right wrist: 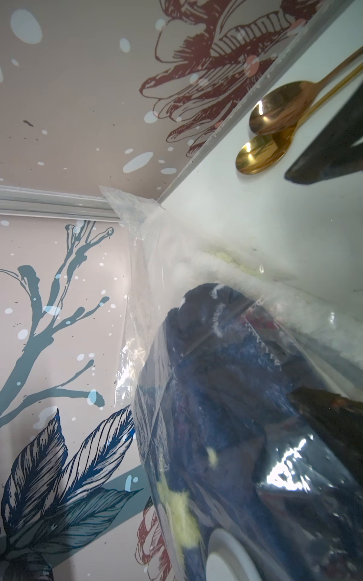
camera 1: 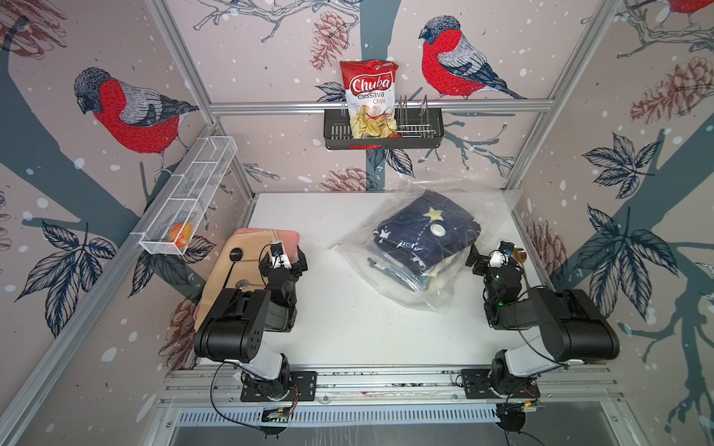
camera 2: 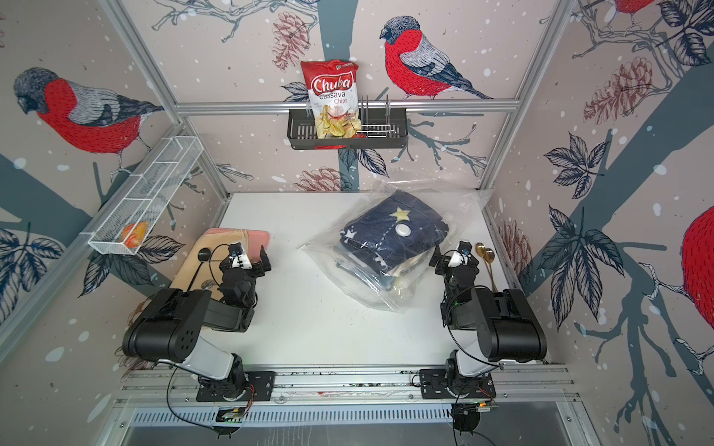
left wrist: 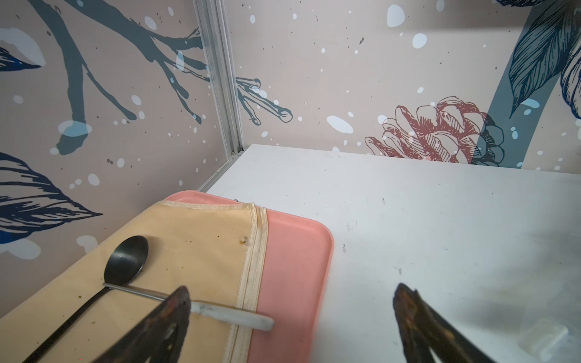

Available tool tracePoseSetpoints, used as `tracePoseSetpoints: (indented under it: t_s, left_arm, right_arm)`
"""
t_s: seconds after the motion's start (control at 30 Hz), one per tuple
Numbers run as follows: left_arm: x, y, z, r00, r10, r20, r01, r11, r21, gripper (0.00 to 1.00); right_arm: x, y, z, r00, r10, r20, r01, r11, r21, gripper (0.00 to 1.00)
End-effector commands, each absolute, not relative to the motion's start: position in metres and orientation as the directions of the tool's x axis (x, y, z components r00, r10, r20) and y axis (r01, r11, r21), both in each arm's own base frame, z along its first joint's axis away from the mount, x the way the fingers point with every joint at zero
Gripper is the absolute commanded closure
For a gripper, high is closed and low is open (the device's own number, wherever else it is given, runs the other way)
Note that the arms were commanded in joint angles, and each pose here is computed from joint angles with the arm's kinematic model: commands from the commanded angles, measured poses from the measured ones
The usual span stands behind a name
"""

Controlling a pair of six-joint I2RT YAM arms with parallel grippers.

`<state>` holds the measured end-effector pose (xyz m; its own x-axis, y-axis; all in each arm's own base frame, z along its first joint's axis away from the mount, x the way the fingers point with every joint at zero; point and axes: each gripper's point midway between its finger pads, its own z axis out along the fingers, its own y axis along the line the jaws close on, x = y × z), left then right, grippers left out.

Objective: Take the blanket out of the vacuum bag
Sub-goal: Adjust the vacuum bag at the center of the board.

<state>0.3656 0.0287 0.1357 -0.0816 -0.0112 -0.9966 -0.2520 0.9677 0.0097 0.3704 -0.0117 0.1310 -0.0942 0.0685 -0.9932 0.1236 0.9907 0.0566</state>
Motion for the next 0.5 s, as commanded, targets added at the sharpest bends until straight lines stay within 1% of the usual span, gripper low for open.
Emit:
tracePoseSetpoints:
  t_s: [0.0, 0.03, 0.07, 0.1, 0.13, 0.2, 0.23, 0.27, 0.3, 0.33, 0.37, 0.4, 0.43, 0.47]
  left_arm:
    - [0.362, 0.028, 0.161, -0.039, 0.006, -0.999, -0.262, 0.965, 0.016, 0.02]
    - [0.364, 0.024, 0.17, -0.043, 0.015, -0.999, -0.249, 0.968, 0.026, 0.02]
    - [0.365, 0.022, 0.183, -0.033, 0.009, -0.999, -0.247, 0.969, 0.017, 0.02]
    - [0.366, 0.022, 0.195, -0.015, -0.018, -1.0, -0.255, 0.967, -0.014, 0.02]
    - [0.368, 0.022, 0.211, 0.001, -0.055, -0.998, -0.257, 0.965, -0.053, 0.02]
    - [0.371, 0.017, 0.243, 0.013, -0.092, -0.996, -0.231, 0.969, -0.092, 0.02]
    - [0.372, 0.016, 0.259, 0.02, -0.11, -0.994, -0.222, 0.969, -0.112, 0.02]
    - [0.372, 0.016, 0.273, 0.027, -0.153, -0.988, -0.223, 0.962, -0.156, 0.02]
    - [0.371, 0.019, 0.285, 0.043, -0.218, -0.975, -0.234, 0.946, -0.222, 0.02]
    - [0.369, 0.021, 0.287, 0.02, -0.307, -0.952, -0.259, 0.918, -0.302, 0.02]
    - [0.367, 0.02, 0.288, -0.02, -0.35, -0.937, -0.266, 0.905, -0.332, 0.01]
    - [0.365, 0.017, 0.289, -0.038, -0.348, -0.937, -0.252, 0.911, -0.328, 0.01]
    - [0.362, 0.019, 0.289, -0.019, -0.377, -0.926, -0.259, 0.897, -0.359, 0.02]
    - [0.359, 0.025, 0.284, -0.001, -0.425, -0.905, -0.283, 0.868, -0.407, 0.01]
  right_arm:
    - [0.373, -0.018, 0.145, -0.082, 0.022, -0.996, 0.219, 0.976, 0.004, 0.0]
    - [0.377, -0.015, 0.153, -0.1, -0.006, -0.995, 0.246, 0.969, -0.031, 0.0]
    - [0.383, -0.005, 0.159, -0.134, -0.047, -0.99, 0.234, 0.969, -0.078, 0.0]
    - [0.39, 0.006, 0.166, -0.161, -0.075, -0.984, 0.211, 0.971, -0.108, 0.0]
    - [0.397, 0.013, 0.175, -0.19, -0.064, -0.98, 0.213, 0.971, -0.105, 0.0]
    - [0.411, 0.011, 0.185, -0.246, 0.131, -0.96, 0.295, 0.954, 0.054, 0.0]
    - [0.414, 0.004, 0.174, -0.305, 0.268, -0.914, 0.369, 0.918, 0.146, 0.0]
    - [0.416, -0.004, 0.159, -0.36, 0.395, -0.845, 0.437, 0.872, 0.222, 0.0]
    - [0.421, -0.004, 0.145, -0.433, 0.464, -0.772, 0.421, 0.862, 0.282, 0.0]
    - [0.43, 0.005, 0.135, -0.524, 0.499, -0.69, 0.346, 0.865, 0.363, 0.18]
    - [0.433, 0.002, 0.126, -0.551, 0.554, -0.624, 0.357, 0.832, 0.424, 0.38]
    - [0.432, -0.002, 0.12, -0.552, 0.589, -0.59, 0.378, 0.808, 0.452, 0.49]
    - [0.431, -0.004, 0.12, -0.545, 0.6, -0.586, 0.386, 0.8, 0.459, 0.52]
    - [0.43, 0.0, 0.126, -0.538, 0.584, -0.607, 0.375, 0.811, 0.449, 0.51]
